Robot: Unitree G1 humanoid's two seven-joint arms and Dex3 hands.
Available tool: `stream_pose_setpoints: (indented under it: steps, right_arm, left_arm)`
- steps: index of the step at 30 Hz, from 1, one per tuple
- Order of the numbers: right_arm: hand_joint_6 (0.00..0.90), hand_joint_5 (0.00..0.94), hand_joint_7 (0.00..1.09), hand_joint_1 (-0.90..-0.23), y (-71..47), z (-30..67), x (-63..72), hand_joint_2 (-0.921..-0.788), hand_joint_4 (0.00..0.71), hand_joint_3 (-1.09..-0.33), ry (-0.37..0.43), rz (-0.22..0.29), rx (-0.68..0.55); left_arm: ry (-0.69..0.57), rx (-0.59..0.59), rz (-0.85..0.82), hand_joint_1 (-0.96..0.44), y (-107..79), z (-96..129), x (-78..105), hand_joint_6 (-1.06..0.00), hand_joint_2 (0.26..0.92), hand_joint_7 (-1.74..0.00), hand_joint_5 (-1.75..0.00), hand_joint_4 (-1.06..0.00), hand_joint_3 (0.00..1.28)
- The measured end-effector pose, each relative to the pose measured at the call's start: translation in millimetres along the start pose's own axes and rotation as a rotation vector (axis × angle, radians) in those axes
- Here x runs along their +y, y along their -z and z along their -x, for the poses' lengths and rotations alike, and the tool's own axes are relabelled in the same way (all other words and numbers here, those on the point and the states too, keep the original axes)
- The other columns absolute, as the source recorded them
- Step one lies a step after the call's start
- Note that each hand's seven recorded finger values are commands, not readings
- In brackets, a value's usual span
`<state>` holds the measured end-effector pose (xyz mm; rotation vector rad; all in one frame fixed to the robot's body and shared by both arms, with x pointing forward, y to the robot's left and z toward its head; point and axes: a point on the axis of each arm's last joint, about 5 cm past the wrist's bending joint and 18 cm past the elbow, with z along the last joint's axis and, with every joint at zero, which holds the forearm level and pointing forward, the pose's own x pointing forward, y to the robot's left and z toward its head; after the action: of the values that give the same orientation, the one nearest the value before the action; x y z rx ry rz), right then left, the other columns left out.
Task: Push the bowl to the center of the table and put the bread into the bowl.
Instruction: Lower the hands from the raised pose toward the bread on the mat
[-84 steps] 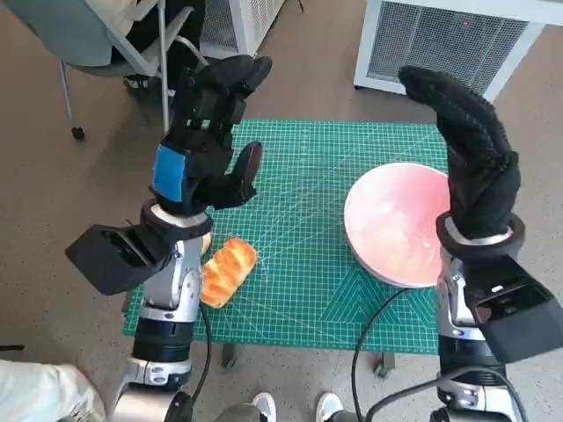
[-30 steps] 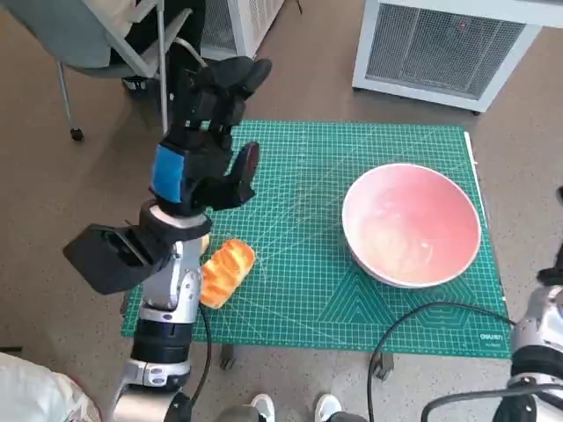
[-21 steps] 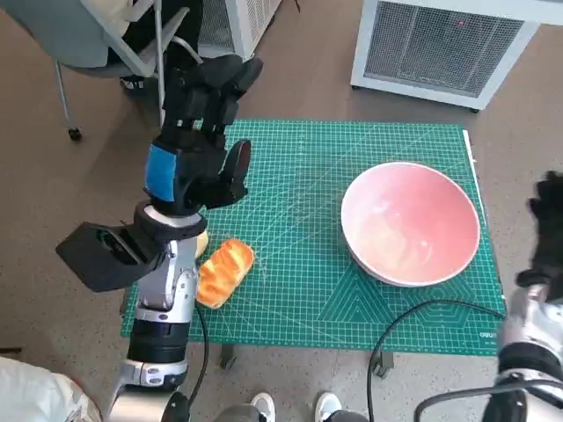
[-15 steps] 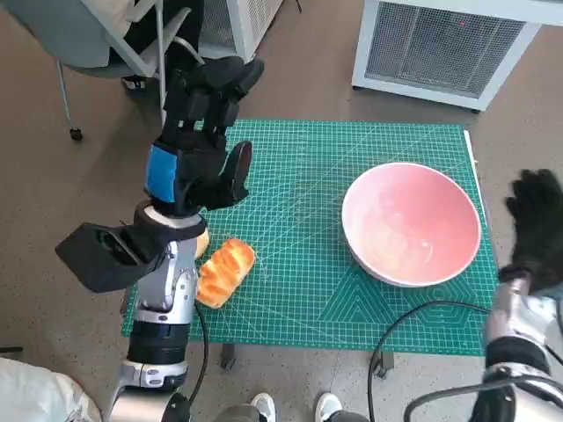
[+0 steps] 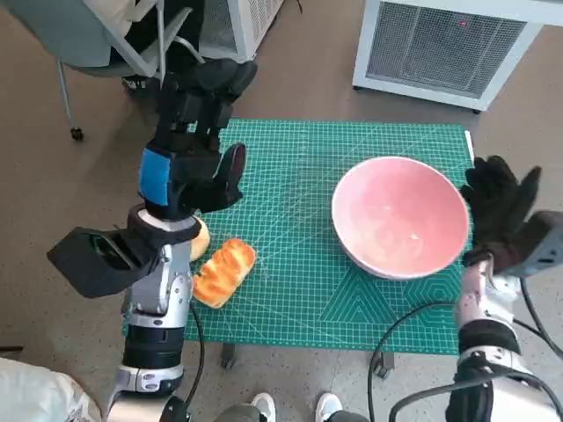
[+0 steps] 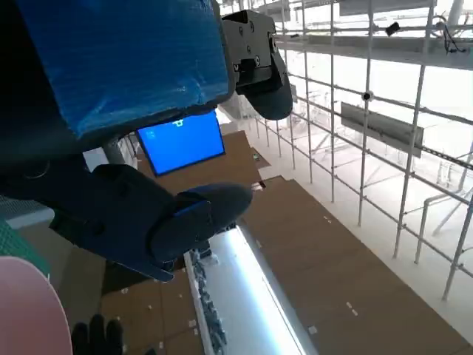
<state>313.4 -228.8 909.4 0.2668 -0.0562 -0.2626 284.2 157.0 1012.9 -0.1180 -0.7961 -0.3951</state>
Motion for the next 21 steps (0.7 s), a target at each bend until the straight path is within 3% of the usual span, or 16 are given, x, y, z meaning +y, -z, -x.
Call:
stream_pose_setpoints:
  steps: [11,21]
  right_arm:
    - [0.129,0.000,0.35,-0.489,6.7,-0.8,23.0,-0.921,0.208,-0.755,-0.062,-0.048,0.056]
    - [0.130,0.011,0.37,-0.500,7.4,-2.4,39.0,-0.921,0.228,-0.763,-0.099,-0.072,0.084]
  left_arm:
    - [-0.019,0.009,-0.026,-0.32,-5.7,6.7,5.6,0.00,0.686,-0.99,-0.62,0.00,0.81]
    - [-0.034,0.006,-0.048,-0.32,-10.2,11.7,9.9,0.00,0.693,-1.00,-0.62,0.00,0.80]
